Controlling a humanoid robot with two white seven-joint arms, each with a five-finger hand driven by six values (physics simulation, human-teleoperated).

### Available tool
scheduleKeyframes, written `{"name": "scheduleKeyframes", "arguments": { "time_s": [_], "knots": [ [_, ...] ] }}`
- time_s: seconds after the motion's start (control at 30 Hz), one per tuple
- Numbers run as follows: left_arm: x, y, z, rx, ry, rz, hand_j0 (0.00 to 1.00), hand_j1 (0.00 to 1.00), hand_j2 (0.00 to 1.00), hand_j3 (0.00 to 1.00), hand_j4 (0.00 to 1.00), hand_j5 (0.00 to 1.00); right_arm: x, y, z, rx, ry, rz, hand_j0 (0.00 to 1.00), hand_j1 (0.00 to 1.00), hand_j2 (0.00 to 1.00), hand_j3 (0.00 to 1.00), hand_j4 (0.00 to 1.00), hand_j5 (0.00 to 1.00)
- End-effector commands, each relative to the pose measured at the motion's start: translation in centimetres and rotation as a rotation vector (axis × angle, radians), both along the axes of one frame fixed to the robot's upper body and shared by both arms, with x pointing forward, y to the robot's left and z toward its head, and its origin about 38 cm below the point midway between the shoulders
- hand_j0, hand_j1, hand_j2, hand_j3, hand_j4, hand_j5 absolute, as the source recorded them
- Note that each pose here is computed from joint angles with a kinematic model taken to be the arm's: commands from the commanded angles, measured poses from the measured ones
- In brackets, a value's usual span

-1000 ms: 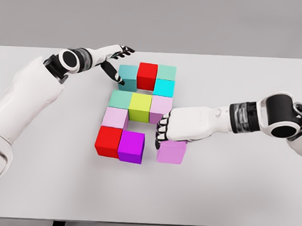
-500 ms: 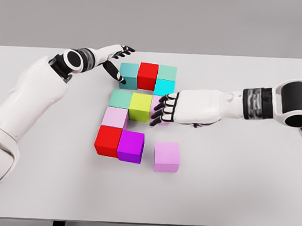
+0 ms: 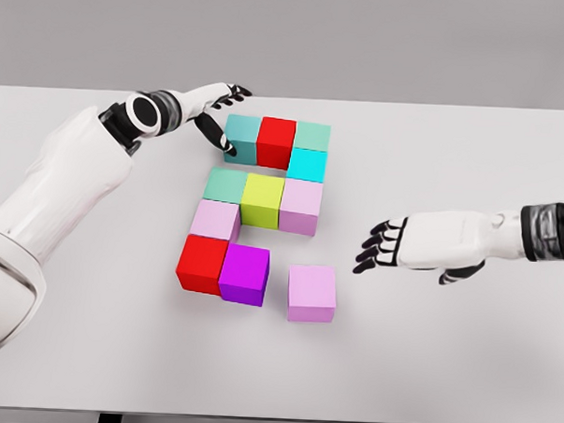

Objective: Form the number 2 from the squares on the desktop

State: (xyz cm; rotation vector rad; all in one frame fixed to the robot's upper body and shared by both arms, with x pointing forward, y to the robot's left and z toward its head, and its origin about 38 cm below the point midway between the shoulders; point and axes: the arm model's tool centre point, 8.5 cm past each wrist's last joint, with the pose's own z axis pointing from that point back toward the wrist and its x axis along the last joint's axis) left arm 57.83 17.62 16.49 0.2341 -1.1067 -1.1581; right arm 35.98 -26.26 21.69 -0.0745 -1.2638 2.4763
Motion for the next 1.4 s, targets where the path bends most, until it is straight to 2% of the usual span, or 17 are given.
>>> {"name": "scheduleKeyframes", "arguments": {
  "time_s": [0.0, 0.07, 0.23, 0.3, 0.33, 0.43, 0.47, 0.6, 0.67, 0.73, 0.8, 0.87, 0.93, 0.97, 1.03, 1.17, 1.37],
  "knots": [
    [0.0, 0.2, 0.3, -0.005, -0.008, -0.004, 0.99, 0.99, 0.99, 0.99, 0.99, 0.99, -0.8, 0.2, -1.7, -0.022, 0.049, 0.016, 1.00, 1.00, 1.00, 1.00, 1.00, 1.00],
    [0.1, 0.5, 1.0, -0.013, -0.040, -0.029, 1.00, 1.00, 1.00, 1.00, 1.00, 1.00, -1.0, 0.3, -2.2, -0.033, 0.059, 0.021, 1.00, 1.00, 1.00, 1.00, 1.00, 1.00],
    [-0.5, 8.9, 3.6, -0.070, -0.158, -0.090, 1.00, 1.00, 1.00, 1.00, 1.00, 1.00, -1.2, 1.9, -2.7, -0.018, 0.073, 0.060, 1.00, 1.00, 1.00, 1.00, 1.00, 1.00],
    [-2.1, 11.9, 5.4, -0.082, -0.179, -0.175, 1.00, 1.00, 1.00, 1.00, 1.00, 1.00, -0.9, 2.4, -2.4, -0.011, 0.063, 0.070, 1.00, 1.00, 1.00, 1.00, 1.00, 1.00],
    [-3.9, 13.5, 5.7, -0.093, -0.203, -0.235, 1.00, 1.00, 1.00, 1.00, 1.00, 1.00, -0.9, 2.8, -2.3, -0.006, 0.060, 0.080, 1.00, 1.00, 1.00, 1.00, 1.00, 1.00],
    [-7.9, 14.8, 7.7, -0.039, -0.291, -0.397, 1.00, 1.00, 1.00, 1.00, 1.00, 1.00, -1.0, 4.4, -2.6, -0.007, 0.068, 0.124, 1.00, 1.00, 1.00, 1.00, 1.00, 1.00],
    [-8.6, 15.4, 8.1, -0.025, -0.306, -0.421, 1.00, 1.00, 1.00, 1.00, 1.00, 1.00, -0.9, 4.7, -2.6, -0.006, 0.067, 0.132, 1.00, 1.00, 1.00, 1.00, 1.00, 1.00],
    [-13.4, 17.9, 12.2, 0.069, -0.438, -0.634, 1.00, 1.00, 1.00, 1.00, 1.00, 1.00, -0.5, 5.3, -1.9, 0.002, 0.048, 0.143, 1.00, 1.00, 1.00, 1.00, 1.00, 1.00],
    [-14.2, 18.6, 12.6, 0.094, -0.433, -0.638, 1.00, 1.00, 1.00, 1.00, 1.00, 1.00, -0.5, 5.0, -1.8, -0.002, 0.046, 0.138, 1.00, 1.00, 1.00, 1.00, 1.00, 1.00],
    [-14.1, 18.6, 12.8, 0.096, -0.437, -0.638, 1.00, 1.00, 1.00, 1.00, 1.00, 1.00, -0.4, 4.6, -1.8, -0.009, 0.046, 0.128, 1.00, 1.00, 1.00, 1.00, 1.00, 1.00],
    [-15.2, 15.6, 13.8, 0.086, -0.477, -0.732, 1.00, 1.00, 1.00, 1.00, 1.00, 1.00, -0.2, 3.7, -1.1, -0.017, 0.029, 0.106, 1.00, 1.00, 1.00, 1.00, 1.00, 1.00],
    [-15.7, 16.4, 12.7, 0.102, -0.445, -0.724, 1.00, 1.00, 1.00, 1.00, 1.00, 1.00, 0.8, 3.0, 0.9, 0.005, -0.026, 0.076, 1.00, 1.00, 1.00, 1.00, 1.00, 1.00],
    [-16.4, 16.7, 9.5, 0.084, -0.372, -0.717, 1.00, 1.00, 1.00, 1.00, 1.00, 1.00, 0.9, 3.1, 1.4, 0.012, -0.041, 0.076, 1.00, 1.00, 1.00, 1.00, 1.00, 1.00],
    [-16.6, 15.5, 8.9, 0.073, -0.373, -0.747, 1.00, 1.00, 1.00, 1.00, 1.00, 1.00, 1.0, 3.1, 1.5, 0.013, -0.043, 0.076, 1.00, 1.00, 1.00, 1.00, 1.00, 1.00],
    [-16.6, 14.0, 9.3, 0.106, -0.402, -0.796, 1.00, 1.00, 1.00, 1.00, 1.00, 1.00, 1.3, 3.4, 2.2, 0.023, -0.057, 0.081, 1.00, 1.00, 1.00, 1.00, 1.00, 1.00],
    [-16.7, 14.3, 9.1, 0.145, -0.398, -0.799, 1.00, 1.00, 1.00, 1.00, 1.00, 1.00, 1.2, 3.8, 2.4, 0.034, -0.052, 0.090, 1.00, 1.00, 1.00, 1.00, 1.00, 1.00],
    [-16.5, 14.8, 8.9, 0.165, -0.391, -0.787, 1.00, 1.00, 1.00, 1.00, 1.00, 1.00, 0.7, 6.4, 1.2, 0.026, -0.017, 0.167, 1.00, 1.00, 1.00, 1.00, 1.00, 1.00]
  ]
}}
